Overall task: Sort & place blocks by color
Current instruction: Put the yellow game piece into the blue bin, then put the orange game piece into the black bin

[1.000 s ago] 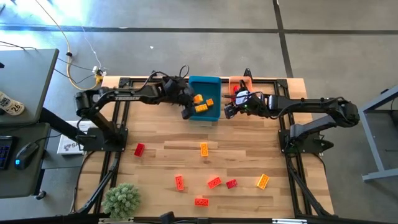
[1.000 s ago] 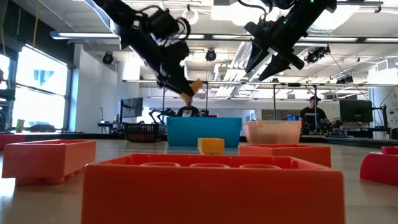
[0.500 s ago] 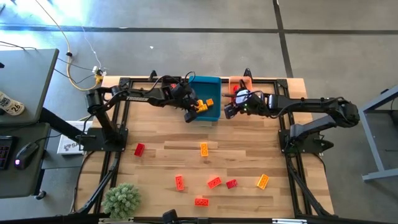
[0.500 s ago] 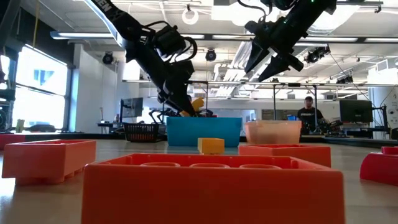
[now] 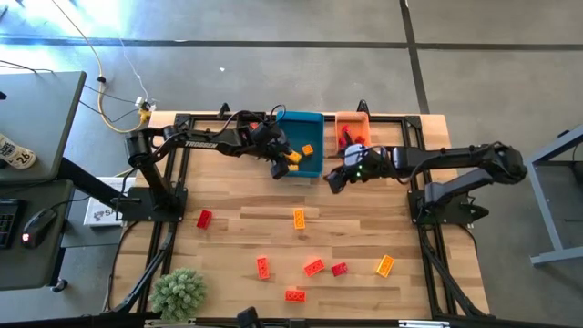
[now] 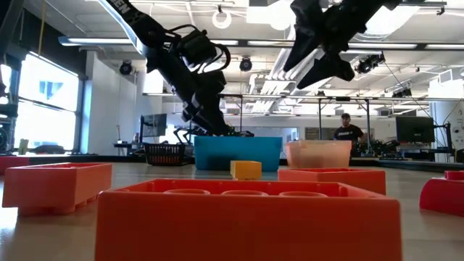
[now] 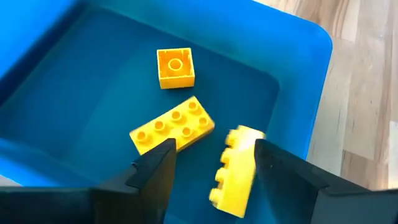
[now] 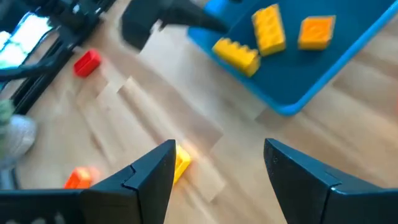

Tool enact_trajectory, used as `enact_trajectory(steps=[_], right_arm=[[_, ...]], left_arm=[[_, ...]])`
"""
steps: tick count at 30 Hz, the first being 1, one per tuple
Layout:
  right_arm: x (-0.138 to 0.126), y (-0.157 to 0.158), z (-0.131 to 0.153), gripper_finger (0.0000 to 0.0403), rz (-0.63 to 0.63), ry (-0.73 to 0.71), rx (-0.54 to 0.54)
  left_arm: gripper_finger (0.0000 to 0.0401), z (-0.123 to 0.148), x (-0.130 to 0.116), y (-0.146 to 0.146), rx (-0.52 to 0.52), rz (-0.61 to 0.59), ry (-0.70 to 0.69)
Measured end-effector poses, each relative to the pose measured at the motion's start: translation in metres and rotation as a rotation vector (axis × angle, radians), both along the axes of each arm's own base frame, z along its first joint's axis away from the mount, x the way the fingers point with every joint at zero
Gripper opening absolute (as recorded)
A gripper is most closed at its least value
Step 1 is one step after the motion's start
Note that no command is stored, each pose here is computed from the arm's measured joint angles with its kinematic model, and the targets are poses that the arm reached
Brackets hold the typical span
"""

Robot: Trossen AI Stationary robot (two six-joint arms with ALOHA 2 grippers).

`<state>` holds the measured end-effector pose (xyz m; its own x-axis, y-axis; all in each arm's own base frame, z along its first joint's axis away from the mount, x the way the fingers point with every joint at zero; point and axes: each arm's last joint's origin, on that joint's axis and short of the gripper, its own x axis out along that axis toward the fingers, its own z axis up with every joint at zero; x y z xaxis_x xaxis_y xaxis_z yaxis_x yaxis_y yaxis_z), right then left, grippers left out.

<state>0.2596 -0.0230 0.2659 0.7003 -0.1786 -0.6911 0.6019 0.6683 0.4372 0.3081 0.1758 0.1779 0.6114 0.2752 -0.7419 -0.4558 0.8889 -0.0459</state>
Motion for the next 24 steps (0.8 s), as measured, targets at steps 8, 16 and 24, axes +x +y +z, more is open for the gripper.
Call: enact_trajectory(steps=[8, 16, 24], right_arm=[[0.001, 0.040, 0.000, 0.0232, 0.178, -0.002, 0.053], [-0.004, 0.077, 0.000, 0.0232, 0.300, -0.001, 0.106], [-0.012, 0.110, 0.001, 0.0232, 0.406, -0.017, 0.054]], left_arm=[[0.0219, 0.017, -0.004, -0.004, -0.002, 0.004, -0.043], [0.0220, 0.056, -0.016, -0.024, 0.025, -0.054, -0.102], [0.0220, 0.085, -0.033, -0.061, -0.103, -0.125, -0.124]])
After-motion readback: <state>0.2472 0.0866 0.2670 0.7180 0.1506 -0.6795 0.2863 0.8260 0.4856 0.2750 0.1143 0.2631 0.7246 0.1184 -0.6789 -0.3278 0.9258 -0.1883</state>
